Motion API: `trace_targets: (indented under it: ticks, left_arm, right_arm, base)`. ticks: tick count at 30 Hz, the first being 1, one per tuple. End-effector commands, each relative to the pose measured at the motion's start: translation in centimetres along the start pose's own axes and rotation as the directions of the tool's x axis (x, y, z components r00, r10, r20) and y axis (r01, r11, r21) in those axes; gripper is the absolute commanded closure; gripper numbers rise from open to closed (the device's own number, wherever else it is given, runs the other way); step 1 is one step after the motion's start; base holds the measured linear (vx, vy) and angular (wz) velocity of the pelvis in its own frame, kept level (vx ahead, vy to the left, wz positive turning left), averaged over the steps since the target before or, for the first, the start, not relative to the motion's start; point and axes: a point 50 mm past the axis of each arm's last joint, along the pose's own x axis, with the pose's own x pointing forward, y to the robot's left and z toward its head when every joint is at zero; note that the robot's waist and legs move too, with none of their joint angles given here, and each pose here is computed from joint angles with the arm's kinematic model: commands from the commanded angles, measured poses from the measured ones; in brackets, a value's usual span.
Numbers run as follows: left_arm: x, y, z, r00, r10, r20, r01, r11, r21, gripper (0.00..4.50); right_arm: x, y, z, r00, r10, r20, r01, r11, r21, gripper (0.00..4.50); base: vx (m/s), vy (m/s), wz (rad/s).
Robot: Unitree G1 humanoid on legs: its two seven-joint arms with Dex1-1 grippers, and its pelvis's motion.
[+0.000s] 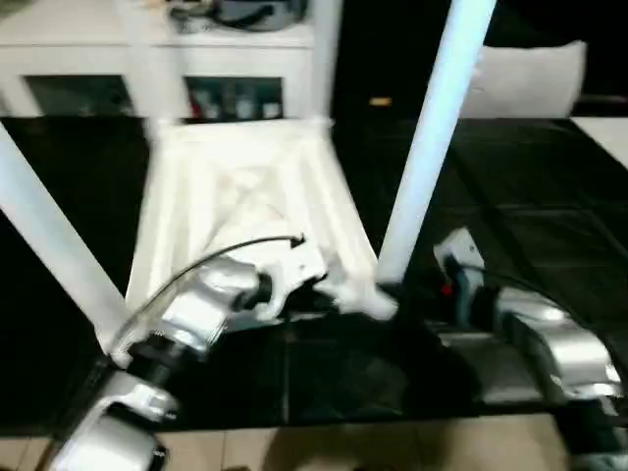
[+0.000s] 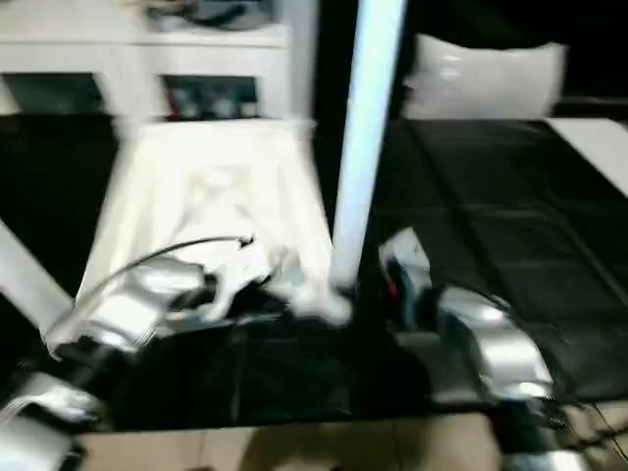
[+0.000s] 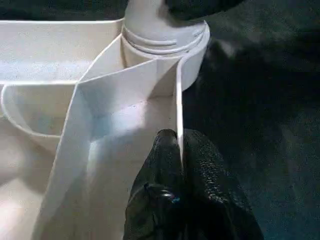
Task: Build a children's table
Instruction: Rotate leg to tighten
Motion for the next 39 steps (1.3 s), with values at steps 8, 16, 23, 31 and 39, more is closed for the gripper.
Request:
trace_targets:
  ticks: [8,16,23,31,39]
  left_arm:
    - [2.7,-2.3,3.8,0.991,-0.010,0.135,-0.001,0.997,0.082,4.50]
    - [0.5,-1.4,2.9,0.986,-0.113,0.119,0.091,0.980,0.174,4.50]
    - [-0.8,-1.4,1.8,0.974,-0.216,0.074,0.192,0.950,0.245,4.50]
    - [-2.8,-1.3,0.0,0.913,-0.387,-0.130,0.407,0.841,0.358,4.50]
    - [-3.5,-1.1,-0.3,0.884,-0.429,-0.187,0.468,0.796,0.385,4.50]
  right_arm:
    - [0.8,0.9,0.1,0.998,-0.042,0.056,0.039,0.998,0.053,1.87]
    - [-2.3,0.0,0.8,0.981,0.193,0.033,-0.190,0.980,-0.066,1.21]
    - [-3.8,0.0,1.2,0.940,0.340,-0.041,-0.342,0.929,-0.139,0.62]
    - [-5.3,-0.3,1.6,0.826,0.523,-0.209,-0.562,0.793,-0.236,0.62]
    - [-5.4,0.2,1.2,0.767,0.594,-0.244,-0.641,0.732,-0.233,1.40]
  base:
    - [0.000,0.000,0.00]
    - [0.000,0.000,0.00]
    - [0.000,0.000,0.00]
    - [0.000,0.000,0.00]
    - [0.000,0.000,0.00]
